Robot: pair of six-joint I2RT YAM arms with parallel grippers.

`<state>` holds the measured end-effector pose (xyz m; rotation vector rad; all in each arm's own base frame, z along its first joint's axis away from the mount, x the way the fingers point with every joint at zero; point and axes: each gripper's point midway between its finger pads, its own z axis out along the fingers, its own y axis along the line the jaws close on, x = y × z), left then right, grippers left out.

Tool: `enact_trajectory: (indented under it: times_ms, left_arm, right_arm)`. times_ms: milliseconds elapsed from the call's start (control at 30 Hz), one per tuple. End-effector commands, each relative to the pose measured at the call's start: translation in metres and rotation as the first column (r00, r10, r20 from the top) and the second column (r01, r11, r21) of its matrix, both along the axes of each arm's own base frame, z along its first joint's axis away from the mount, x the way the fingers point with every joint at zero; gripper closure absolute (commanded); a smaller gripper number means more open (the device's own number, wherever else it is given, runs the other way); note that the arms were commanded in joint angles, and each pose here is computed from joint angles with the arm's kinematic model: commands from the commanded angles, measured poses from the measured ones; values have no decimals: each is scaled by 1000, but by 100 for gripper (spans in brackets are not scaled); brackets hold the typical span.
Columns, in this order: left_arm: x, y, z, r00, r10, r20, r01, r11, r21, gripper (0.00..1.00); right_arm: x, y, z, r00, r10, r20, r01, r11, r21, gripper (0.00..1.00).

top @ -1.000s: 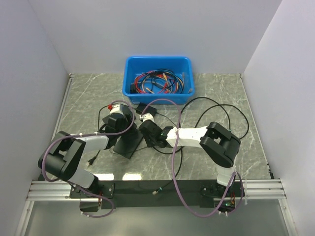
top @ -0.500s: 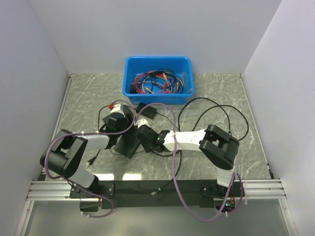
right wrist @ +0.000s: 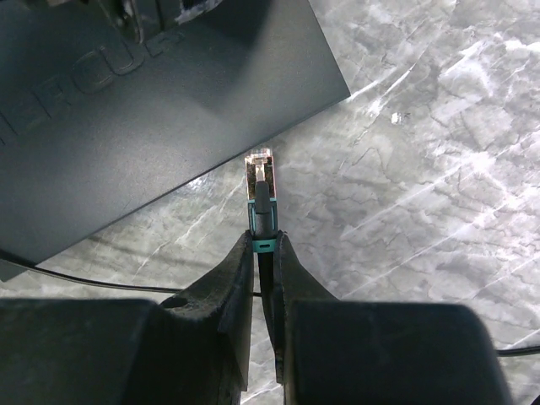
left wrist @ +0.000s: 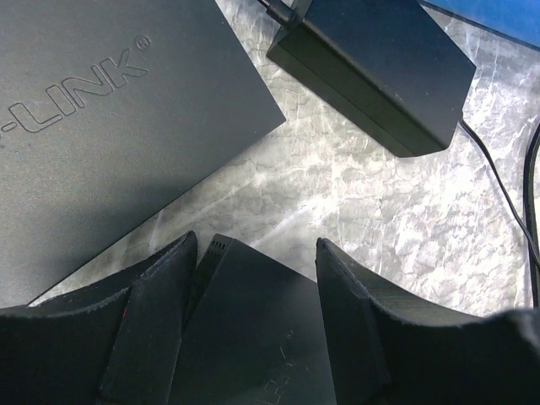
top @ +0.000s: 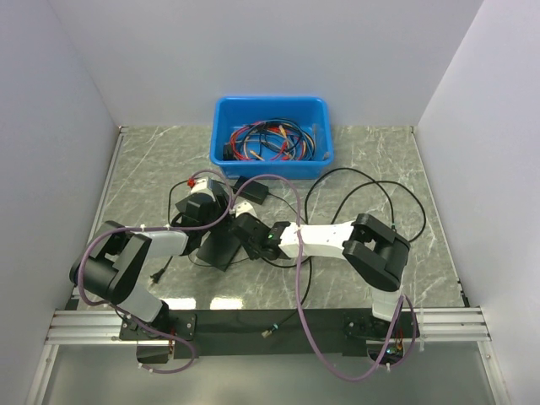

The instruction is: Insert the plug into the switch port

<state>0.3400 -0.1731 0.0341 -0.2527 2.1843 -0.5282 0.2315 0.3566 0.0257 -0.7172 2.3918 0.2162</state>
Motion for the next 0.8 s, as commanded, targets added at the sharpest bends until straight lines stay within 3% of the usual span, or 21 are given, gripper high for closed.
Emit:
enact_trajectory:
  times_ms: [0, 767]
  left_arm:
    - [-19, -12, -17, 994, -73, -79, 72, 997, -17, 36]
    - [-25, -21, -25, 985, -146, -96, 143, 989, -40, 37]
  right_arm:
    - [24, 21, 40, 996, -24, 88, 13, 992, 122, 100]
    - [5, 50, 51, 989, 83, 122, -103, 979, 174, 100]
